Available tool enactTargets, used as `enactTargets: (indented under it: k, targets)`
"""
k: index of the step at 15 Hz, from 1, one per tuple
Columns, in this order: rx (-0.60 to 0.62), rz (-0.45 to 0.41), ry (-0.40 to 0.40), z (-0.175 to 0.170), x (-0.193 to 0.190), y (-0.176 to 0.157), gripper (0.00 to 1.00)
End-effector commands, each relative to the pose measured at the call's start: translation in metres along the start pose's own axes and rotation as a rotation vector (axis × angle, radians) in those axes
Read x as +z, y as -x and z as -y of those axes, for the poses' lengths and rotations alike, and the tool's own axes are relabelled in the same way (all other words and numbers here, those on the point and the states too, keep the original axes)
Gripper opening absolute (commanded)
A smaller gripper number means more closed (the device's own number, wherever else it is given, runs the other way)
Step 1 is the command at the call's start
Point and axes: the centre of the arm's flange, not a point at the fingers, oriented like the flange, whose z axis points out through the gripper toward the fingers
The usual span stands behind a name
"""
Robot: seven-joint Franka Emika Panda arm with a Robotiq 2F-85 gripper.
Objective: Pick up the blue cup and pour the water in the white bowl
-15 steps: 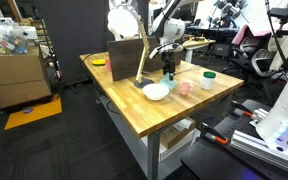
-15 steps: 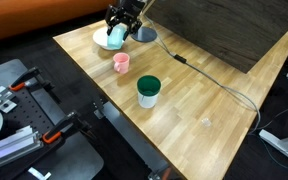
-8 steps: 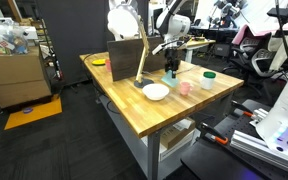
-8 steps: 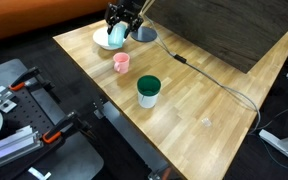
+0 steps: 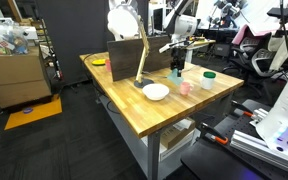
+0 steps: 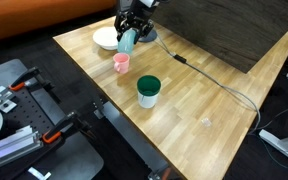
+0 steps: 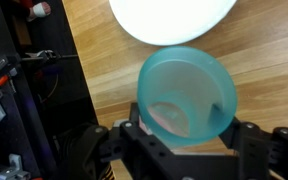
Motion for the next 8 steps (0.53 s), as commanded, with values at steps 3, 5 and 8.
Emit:
enactTargets:
  k: [3, 5, 8]
  targets:
    - [-0.055, 0.055, -0.084, -0.001, -0.023, -0.014, 0.48]
    - [-0.062, 0.065, -0.102, 0.002, -0.028, -0.018, 0.48]
    - [-0.061, 0.022, -0.088, 0.006, -0.031, -0.026, 0.48]
